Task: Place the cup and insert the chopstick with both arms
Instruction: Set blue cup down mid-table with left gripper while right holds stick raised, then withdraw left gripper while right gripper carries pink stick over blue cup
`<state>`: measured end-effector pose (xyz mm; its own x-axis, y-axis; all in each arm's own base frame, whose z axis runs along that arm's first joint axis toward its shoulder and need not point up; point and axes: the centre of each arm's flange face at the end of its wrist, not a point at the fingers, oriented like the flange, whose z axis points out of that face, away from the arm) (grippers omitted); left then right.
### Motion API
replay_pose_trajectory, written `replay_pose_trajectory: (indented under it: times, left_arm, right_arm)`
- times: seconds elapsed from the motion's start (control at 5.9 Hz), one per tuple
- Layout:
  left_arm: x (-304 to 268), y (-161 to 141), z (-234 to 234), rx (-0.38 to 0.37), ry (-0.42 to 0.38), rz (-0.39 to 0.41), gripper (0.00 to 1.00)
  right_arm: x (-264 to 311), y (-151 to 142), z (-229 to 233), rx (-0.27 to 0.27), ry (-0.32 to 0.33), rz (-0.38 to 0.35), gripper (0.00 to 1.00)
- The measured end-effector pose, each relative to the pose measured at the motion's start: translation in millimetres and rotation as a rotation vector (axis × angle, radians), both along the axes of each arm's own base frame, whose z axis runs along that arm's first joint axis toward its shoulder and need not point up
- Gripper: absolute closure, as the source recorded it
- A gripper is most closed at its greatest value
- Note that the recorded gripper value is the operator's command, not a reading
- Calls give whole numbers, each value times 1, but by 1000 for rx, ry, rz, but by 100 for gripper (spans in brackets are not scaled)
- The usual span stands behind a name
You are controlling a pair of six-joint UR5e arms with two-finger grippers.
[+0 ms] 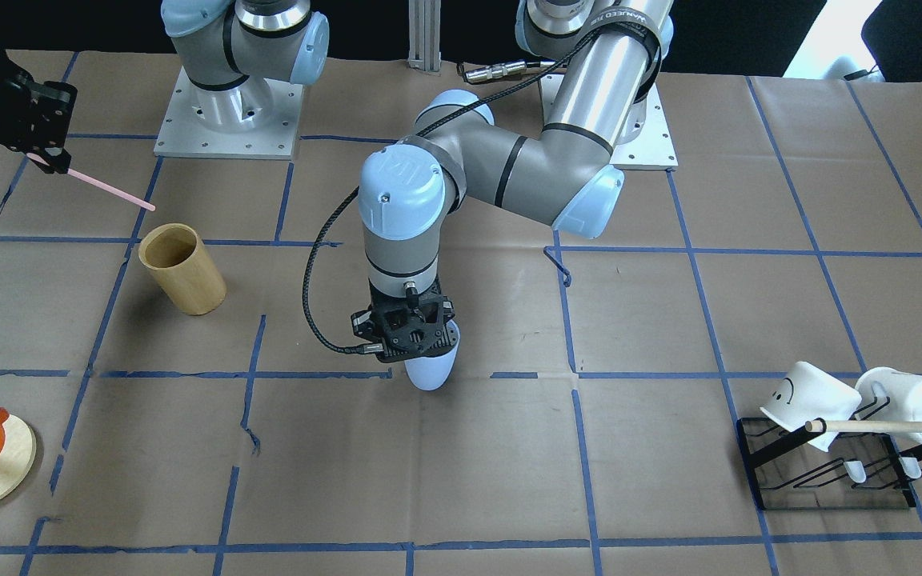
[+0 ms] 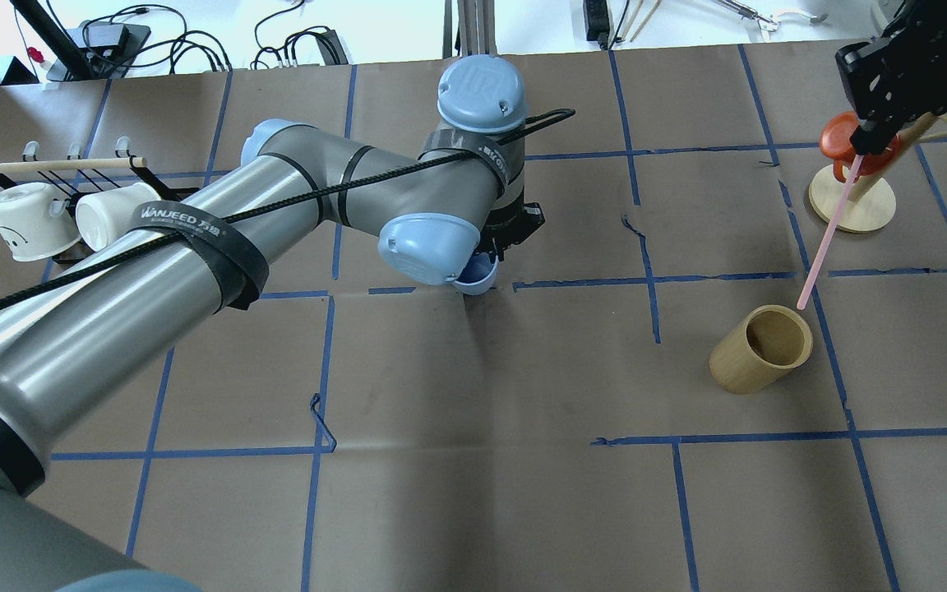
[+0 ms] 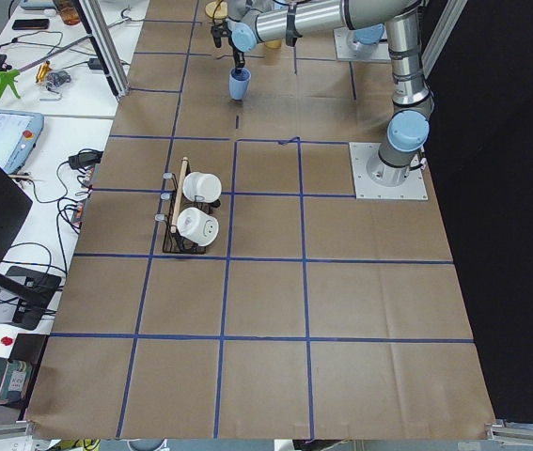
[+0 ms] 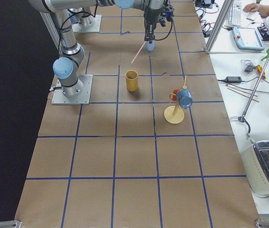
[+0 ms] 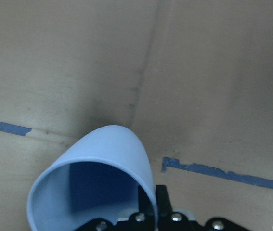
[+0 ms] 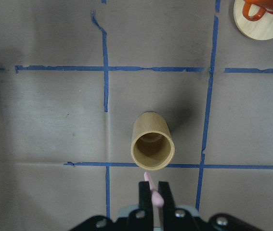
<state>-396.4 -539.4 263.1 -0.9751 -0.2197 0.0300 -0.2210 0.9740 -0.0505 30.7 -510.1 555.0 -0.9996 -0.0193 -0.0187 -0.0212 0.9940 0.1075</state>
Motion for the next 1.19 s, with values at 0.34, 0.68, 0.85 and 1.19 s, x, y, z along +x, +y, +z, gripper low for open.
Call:
replay_pose_trajectory:
  times: [0.34,0.68,0.85,1.19]
  left_arm:
    - [-13,5,-5,-2,-4,-19,1]
    - [0,0,19,-28,6,-33,1]
    - [24,-3,49,-31,4,-59,1]
    - [104,11,133,26,-19,-188,1]
  right_arm:
    - [0,-1,-1,1,-1,0,92]
    - [0,-4,-5,6,-2,-1,92]
    - [-1,-6,-6,7,-2,-6,93]
    - [13,-18,-15,2,5,-29,93]
